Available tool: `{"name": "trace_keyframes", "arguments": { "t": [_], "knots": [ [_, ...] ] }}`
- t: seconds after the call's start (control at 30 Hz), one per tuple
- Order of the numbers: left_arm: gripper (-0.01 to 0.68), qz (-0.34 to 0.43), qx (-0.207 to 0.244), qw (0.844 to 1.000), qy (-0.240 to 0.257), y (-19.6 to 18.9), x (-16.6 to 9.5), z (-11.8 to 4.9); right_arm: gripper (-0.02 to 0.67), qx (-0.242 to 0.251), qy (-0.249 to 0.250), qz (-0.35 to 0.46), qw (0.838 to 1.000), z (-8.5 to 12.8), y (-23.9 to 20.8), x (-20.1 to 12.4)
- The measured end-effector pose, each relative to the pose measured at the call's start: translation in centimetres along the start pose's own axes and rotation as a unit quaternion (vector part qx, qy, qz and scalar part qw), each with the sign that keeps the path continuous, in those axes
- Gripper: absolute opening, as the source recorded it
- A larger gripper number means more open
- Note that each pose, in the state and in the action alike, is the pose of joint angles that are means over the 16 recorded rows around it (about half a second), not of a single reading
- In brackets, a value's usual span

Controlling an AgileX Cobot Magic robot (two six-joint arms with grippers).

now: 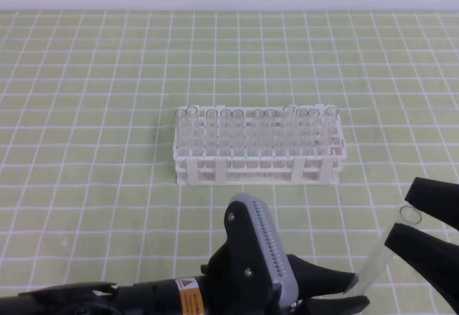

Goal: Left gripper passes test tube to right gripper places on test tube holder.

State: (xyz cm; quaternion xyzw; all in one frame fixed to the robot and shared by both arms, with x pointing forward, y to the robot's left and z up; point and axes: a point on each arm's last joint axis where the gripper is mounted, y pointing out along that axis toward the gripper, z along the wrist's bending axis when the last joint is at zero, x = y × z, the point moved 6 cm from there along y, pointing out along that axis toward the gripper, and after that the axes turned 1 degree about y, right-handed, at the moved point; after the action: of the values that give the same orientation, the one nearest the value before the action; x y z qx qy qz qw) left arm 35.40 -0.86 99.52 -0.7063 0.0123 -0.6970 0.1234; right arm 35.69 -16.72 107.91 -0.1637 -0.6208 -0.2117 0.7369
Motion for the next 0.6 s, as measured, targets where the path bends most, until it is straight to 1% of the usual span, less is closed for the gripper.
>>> {"name": "trace_keyframes", "arguments": {
  "t": [0.27,0.6],
  "knots": [
    [0.081,-0.007,-0.004,1.0,0.0,0.01,0.19,-0.1,0.374,0.003,-0.009,0.013,1.0,0.08,0.0,-0.39],
    [0.093,-0.012,-0.007,1.0,0.0,0.05,0.29,-0.2,0.366,0.008,-0.004,0.029,1.0,-0.07,0.24,-0.92]
  ]
}}
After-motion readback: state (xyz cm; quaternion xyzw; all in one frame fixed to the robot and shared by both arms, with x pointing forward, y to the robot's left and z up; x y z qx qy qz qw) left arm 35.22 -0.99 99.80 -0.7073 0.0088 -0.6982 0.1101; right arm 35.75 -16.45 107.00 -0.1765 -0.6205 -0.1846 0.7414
